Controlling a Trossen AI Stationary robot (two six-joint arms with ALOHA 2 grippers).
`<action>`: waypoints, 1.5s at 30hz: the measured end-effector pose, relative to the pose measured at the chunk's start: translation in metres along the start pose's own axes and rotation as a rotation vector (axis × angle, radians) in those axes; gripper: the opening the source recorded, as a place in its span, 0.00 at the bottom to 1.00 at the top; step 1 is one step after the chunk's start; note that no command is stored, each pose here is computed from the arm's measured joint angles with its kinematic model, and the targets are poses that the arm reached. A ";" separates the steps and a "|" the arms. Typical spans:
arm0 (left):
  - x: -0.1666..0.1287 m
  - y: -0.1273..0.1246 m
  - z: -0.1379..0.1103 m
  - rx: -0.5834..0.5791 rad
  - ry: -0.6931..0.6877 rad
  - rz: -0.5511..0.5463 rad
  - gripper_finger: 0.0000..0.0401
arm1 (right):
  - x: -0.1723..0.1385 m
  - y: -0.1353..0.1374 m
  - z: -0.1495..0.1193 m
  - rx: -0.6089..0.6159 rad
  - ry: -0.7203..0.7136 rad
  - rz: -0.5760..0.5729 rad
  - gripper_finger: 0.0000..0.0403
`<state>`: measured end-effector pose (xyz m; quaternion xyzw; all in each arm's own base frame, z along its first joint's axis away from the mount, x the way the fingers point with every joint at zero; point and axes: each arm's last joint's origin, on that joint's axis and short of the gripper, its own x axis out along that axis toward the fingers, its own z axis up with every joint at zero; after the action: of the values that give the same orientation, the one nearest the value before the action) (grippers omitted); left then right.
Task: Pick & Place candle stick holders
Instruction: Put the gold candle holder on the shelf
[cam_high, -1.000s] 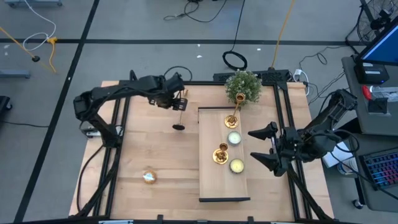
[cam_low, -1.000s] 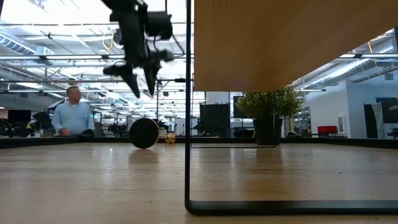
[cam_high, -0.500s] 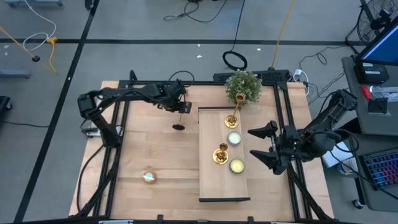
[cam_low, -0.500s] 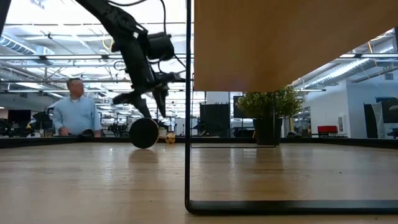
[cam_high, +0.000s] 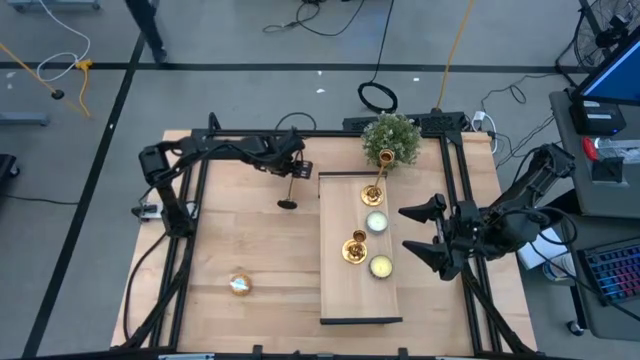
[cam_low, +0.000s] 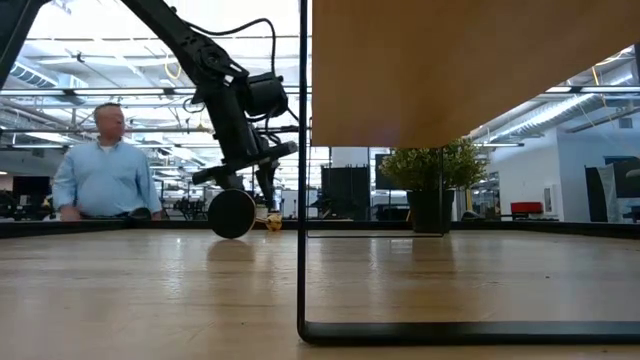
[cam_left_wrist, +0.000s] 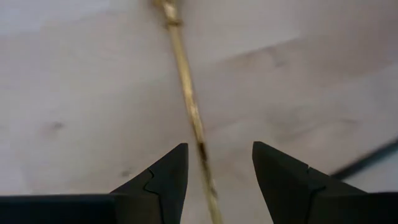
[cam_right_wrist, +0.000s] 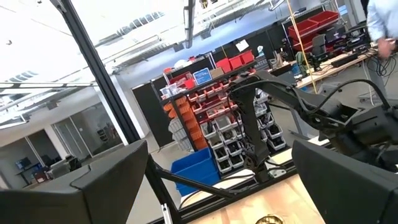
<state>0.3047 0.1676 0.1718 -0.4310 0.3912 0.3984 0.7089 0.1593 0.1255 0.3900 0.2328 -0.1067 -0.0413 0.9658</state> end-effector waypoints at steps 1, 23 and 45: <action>0.000 0.002 0.002 -0.004 -0.003 0.011 0.46 | 0.000 0.000 0.000 0.002 -0.002 0.000 0.98; 0.031 0.006 -0.002 0.000 0.046 0.040 0.46 | 0.000 0.000 0.000 0.008 -0.002 0.001 0.98; -0.105 -0.008 0.014 0.077 -0.285 -0.027 0.04 | 0.000 0.000 0.000 0.024 -0.002 0.000 0.98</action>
<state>0.2752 0.1541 0.2727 -0.3476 0.2959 0.4308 0.7785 0.1593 0.1255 0.3901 0.2442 -0.1082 -0.0404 0.9628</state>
